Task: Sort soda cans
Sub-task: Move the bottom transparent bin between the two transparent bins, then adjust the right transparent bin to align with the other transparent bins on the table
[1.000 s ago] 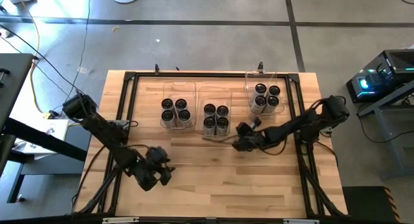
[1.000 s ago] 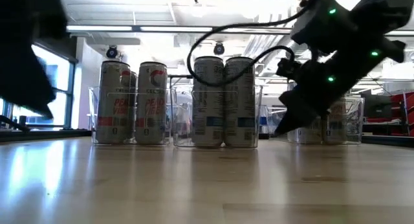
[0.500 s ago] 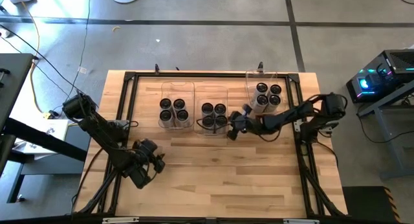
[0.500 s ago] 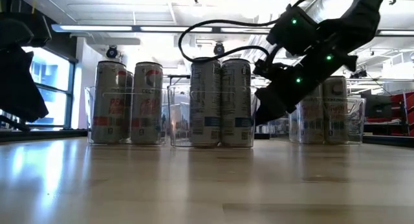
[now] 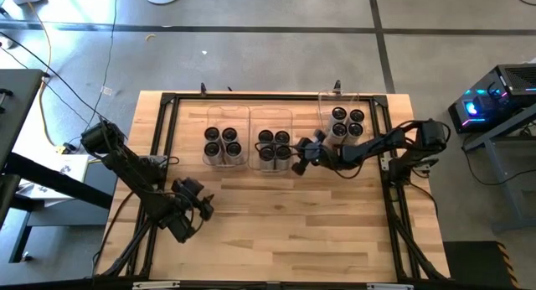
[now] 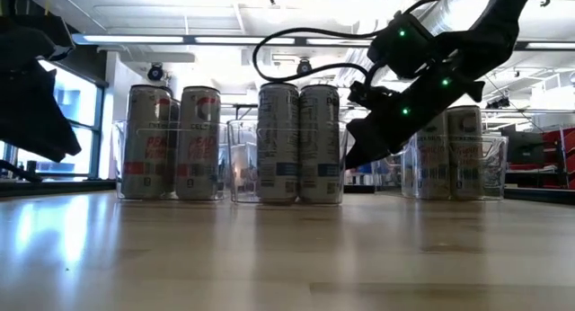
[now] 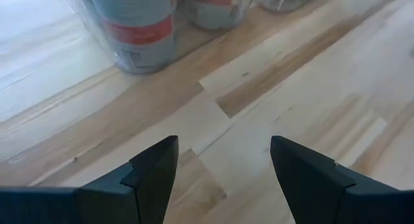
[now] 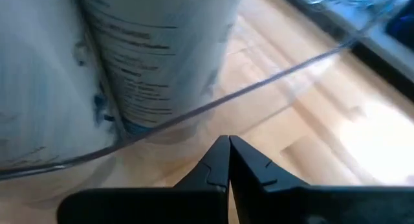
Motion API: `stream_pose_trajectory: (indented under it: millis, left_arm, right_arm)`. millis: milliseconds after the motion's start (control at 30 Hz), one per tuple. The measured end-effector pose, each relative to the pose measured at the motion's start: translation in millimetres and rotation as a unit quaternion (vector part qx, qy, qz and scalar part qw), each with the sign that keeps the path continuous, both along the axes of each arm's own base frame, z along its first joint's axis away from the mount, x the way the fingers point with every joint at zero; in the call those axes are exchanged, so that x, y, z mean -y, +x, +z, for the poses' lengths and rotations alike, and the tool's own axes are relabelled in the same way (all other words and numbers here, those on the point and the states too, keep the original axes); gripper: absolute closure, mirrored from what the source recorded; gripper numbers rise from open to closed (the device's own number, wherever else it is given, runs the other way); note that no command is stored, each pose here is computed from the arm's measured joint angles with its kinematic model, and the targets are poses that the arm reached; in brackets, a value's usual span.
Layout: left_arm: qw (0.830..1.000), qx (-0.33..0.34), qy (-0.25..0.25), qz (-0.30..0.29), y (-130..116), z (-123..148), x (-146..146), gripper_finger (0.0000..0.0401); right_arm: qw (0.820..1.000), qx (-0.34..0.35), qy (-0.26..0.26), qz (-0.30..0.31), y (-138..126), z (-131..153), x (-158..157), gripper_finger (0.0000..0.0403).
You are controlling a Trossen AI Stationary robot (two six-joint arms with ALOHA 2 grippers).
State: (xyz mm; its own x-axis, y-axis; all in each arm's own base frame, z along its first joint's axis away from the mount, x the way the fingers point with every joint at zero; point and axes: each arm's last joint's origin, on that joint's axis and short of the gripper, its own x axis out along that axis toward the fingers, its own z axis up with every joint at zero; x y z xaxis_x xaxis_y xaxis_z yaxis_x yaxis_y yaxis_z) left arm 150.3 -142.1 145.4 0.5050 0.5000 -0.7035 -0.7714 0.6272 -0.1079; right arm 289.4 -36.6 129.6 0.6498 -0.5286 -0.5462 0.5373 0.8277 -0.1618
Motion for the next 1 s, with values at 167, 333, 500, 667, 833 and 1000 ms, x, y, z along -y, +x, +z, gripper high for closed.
stream_pose_trajectory:
  millis: [167, 333, 500, 667, 833, 1000]
  left_arm:
    - [0.999, 0.033, -0.005, 0.015, -2.8, -8.0, -3.4, 0.016]
    - [0.996, 0.081, 0.002, -0.035, 3.7, -9.9, 5.2, 0.016]
    - [0.981, 0.155, 0.044, -0.104, 19.4, -0.9, 21.3, 0.016]
    - [0.963, 0.218, 0.117, -0.105, 27.1, 9.0, 27.1, 0.016]
    - [0.959, 0.217, 0.143, -0.113, 29.5, 11.5, 28.2, 0.016]
    - [0.96, 0.229, 0.115, -0.112, 31.1, 12.7, 30.9, 0.016]
  right_arm:
    - [0.999, 0.005, -0.036, -0.014, -0.9, 8.7, -1.8, 0.0403]
    - [0.998, 0.028, -0.047, 0.021, -6.9, 33.7, -19.9, 0.0403]
    - [0.99, 0.043, -0.085, 0.103, -23.4, 69.2, -50.1, 0.0403]
    - [0.984, 0.012, -0.079, 0.159, -48.4, 84.3, -69.7, 0.0403]
    - [0.982, -0.046, -0.061, 0.174, -75.3, 87.9, -75.2, 0.04]
    - [0.984, -0.111, -0.016, 0.142, -101.6, 98.3, -70.0, 0.0355]
